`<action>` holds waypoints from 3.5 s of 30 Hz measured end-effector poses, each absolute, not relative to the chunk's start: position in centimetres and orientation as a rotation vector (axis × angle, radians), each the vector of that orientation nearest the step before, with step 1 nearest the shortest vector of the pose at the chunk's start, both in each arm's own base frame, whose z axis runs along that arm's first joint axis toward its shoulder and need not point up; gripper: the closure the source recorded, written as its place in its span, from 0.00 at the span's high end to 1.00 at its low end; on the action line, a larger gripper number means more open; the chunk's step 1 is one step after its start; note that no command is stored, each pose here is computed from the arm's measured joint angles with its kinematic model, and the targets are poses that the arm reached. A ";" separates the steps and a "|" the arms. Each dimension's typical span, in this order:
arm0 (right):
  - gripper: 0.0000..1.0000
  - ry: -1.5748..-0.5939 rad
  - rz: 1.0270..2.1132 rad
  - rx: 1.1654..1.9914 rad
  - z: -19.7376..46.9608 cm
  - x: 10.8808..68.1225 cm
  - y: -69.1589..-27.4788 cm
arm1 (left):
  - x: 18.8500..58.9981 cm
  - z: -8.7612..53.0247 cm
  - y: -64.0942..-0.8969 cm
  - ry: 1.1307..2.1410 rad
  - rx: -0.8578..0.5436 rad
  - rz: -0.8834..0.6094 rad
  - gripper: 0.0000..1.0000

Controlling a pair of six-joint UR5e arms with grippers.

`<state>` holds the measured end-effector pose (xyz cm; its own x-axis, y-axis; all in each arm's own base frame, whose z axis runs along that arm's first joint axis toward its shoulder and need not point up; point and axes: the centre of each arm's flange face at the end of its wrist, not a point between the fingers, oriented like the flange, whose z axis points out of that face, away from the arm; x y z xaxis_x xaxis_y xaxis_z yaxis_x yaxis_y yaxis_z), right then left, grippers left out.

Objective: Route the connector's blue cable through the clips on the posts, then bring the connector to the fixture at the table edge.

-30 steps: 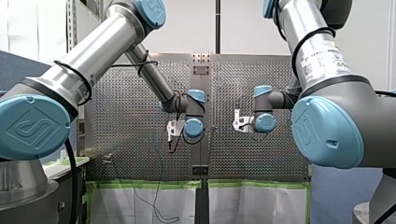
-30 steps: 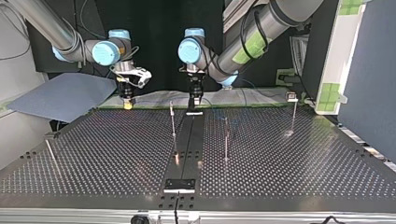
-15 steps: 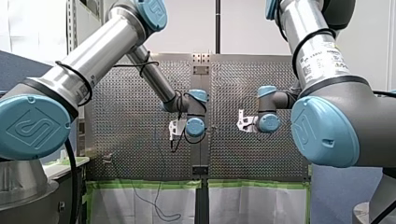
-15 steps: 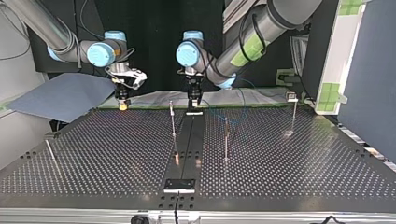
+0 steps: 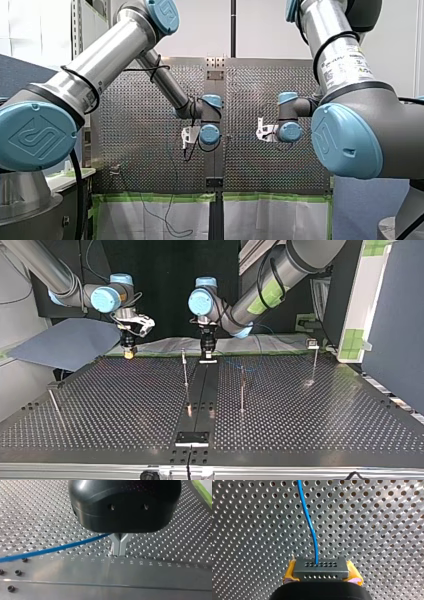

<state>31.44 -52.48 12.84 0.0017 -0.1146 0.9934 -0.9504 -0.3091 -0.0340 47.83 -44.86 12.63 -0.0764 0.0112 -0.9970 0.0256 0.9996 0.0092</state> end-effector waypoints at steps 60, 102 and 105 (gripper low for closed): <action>0.00 -1.147 1.385 1.480 12.5 30.1 -54.4 | 51.4 12.8 -45.1 1.645 0.005 -0.034 0.00; 0.00 -1.139 1.391 1.461 10.8 30.2 -59.3 | 58.1 12.4 -44.7 1.668 -0.019 -0.013 0.00; 0.00 -1.135 1.399 1.462 10.9 30.2 -59.5 | 58.1 12.4 -44.8 1.668 -0.014 -0.018 0.12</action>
<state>30.24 -59.49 10.94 -0.0136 -0.0764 0.9970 -0.9598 -0.2786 -0.0344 58.14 -44.78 12.37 -0.0973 -0.0195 -0.9951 0.0017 0.9998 -0.0197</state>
